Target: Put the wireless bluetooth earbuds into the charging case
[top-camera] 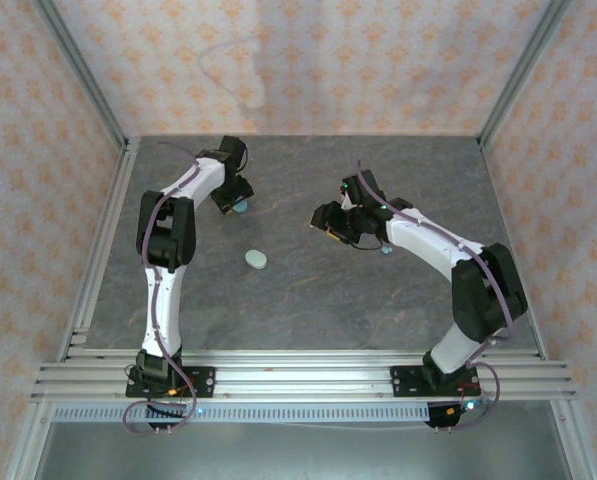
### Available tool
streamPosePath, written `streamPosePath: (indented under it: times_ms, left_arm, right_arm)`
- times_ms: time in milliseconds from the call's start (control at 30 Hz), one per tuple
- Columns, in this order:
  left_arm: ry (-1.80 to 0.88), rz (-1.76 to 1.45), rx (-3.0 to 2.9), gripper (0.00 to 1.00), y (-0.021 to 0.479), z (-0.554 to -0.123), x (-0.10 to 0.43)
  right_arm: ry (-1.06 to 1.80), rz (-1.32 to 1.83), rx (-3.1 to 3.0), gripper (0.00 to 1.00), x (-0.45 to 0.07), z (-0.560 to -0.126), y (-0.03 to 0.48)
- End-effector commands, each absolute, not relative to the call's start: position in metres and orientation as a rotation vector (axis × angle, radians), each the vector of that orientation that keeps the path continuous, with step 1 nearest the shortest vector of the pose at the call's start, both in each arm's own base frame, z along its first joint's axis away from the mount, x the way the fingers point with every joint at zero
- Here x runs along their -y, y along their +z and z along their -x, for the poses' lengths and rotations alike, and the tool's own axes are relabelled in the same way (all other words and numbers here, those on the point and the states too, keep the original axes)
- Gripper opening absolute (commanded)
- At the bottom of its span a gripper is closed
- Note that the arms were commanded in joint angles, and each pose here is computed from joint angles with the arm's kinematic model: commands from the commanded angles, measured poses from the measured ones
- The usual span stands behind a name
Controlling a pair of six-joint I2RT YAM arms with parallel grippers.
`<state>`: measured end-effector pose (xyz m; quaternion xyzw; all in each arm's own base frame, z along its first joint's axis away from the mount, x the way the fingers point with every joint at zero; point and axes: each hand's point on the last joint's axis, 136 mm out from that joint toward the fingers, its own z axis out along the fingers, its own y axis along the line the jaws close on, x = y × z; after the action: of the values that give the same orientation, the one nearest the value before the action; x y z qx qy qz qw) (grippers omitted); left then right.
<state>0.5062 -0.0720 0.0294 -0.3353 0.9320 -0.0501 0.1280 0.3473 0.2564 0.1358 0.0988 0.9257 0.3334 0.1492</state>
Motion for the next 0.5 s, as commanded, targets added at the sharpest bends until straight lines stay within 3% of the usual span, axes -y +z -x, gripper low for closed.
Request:
streamPosePath:
  times_ms: [0,467]
  left_arm:
    - [-0.072,0.932,-2.739,0.5,0.033,-0.499,0.072]
    - [-0.095,0.714,-2.717,0.46,0.09,-0.472,0.115]
  right_arm:
    - [0.973,-0.26,-2.651,0.54,-0.259,-0.353,0.143]
    - [0.939,-0.34,-2.574,0.54,-0.223,-0.338,0.16]
